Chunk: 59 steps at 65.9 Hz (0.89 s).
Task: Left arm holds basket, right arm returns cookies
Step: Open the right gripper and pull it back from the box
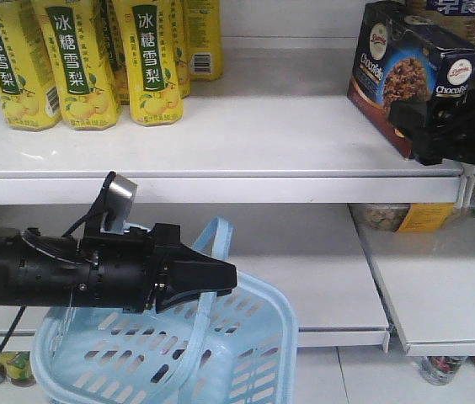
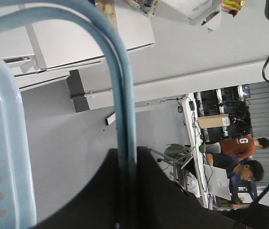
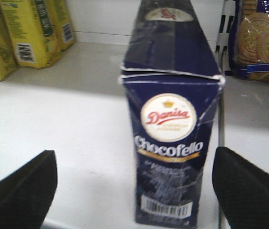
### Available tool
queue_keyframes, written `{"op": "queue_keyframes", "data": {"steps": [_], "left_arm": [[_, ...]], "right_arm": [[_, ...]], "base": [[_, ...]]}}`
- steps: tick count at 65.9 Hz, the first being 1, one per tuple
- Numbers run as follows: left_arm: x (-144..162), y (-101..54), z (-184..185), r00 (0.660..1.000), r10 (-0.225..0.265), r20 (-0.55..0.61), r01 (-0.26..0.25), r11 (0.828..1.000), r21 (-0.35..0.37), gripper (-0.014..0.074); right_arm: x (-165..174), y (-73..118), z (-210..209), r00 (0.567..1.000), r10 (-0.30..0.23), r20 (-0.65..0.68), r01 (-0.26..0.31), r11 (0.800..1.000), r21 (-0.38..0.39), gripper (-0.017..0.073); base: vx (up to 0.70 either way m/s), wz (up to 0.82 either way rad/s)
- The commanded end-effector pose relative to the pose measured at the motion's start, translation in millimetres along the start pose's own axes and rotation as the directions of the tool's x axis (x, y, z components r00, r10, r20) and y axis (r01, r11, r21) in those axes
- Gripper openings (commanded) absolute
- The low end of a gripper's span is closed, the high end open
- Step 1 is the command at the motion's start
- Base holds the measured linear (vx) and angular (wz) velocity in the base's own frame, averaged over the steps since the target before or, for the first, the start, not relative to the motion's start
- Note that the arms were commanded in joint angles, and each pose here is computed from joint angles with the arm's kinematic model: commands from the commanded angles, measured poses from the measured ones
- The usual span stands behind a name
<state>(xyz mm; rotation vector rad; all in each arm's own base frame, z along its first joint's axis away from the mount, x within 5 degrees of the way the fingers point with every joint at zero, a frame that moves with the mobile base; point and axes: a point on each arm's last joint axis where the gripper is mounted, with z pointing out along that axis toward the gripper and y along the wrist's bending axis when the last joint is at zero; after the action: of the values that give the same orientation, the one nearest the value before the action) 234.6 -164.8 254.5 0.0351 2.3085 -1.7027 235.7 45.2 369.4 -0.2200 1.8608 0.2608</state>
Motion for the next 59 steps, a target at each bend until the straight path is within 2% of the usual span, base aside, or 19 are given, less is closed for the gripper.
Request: {"op": "queue_keyframes", "data": {"steps": [1, 15, 19, 24, 34, 41, 45, 50, 55, 59], "left_arm": [[-9, -23.7, -6, 0.996, 0.037, 0.081, -0.045, 0.993, 0.106, -0.0003], [-9, -23.7, -6, 0.996, 0.037, 0.081, -0.045, 0.993, 0.106, -0.0003], [-9, -23.7, -6, 0.996, 0.037, 0.081, -0.045, 0.993, 0.106, -0.0003], [-9, -23.7, -6, 0.996, 0.037, 0.081, -0.045, 0.993, 0.106, -0.0003], [-9, -23.7, -6, 0.996, 0.037, 0.081, -0.045, 0.993, 0.106, -0.0003], [-9, -23.7, -6, 0.996, 0.037, 0.081, -0.045, 0.993, 0.106, -0.0003], [-9, -23.7, -6, 0.996, 0.037, 0.081, -0.045, 0.993, 0.106, -0.0003], [-9, -23.7, -6, 0.996, 0.037, 0.081, -0.045, 0.993, 0.106, -0.0003], [-9, -23.7, -6, 0.996, 0.037, 0.081, -0.045, 0.993, 0.106, -0.0003], [-9, -23.7, -6, 0.996, 0.037, 0.081, -0.045, 0.993, 0.106, -0.0003]], "right_arm": [[-17, 3.6, -20, 0.997, -0.022, 0.072, 0.023, 1.000, -0.005, 0.0599], [-12, 10.0, -43, 0.995, -0.065, 0.072, 0.067, 0.997, -0.025, 0.0563], [-8, 11.6, -50, 0.994, -0.093, 0.061, 0.095, 0.995, -0.028, 0.0560], [-3, 13.5, -58, 0.991, -0.130, 0.028, 0.131, 0.991, -0.036, 0.0560], [3, 15.7, -77, 0.986, -0.162, -0.045, 0.161, 0.986, -0.033, 0.0560], [8, 12.7, -95, 0.979, -0.178, -0.097, 0.181, 0.983, 0.024, 0.0560], [11, 8.6, -104, 0.971, -0.200, -0.133, 0.212, 0.974, 0.077, 0.0560], [14, 3.8, -115, 0.967, -0.193, -0.165, 0.218, 0.965, 0.144, 0.0560], [15, 0.6, -127, 0.975, -0.156, -0.155, 0.187, 0.960, 0.209, 0.0559], [14, 1.3, -138, 0.986, -0.120, -0.112, 0.143, 0.962, 0.233, 0.0559]], "base": [[0.00, 0.00], [0.00, 0.00], [0.00, 0.00], [0.00, 0.00], [0.00, 0.00], [0.00, 0.00], [0.00, 0.00], [0.00, 0.00], [0.00, 0.00], [0.00, 0.00]]}}
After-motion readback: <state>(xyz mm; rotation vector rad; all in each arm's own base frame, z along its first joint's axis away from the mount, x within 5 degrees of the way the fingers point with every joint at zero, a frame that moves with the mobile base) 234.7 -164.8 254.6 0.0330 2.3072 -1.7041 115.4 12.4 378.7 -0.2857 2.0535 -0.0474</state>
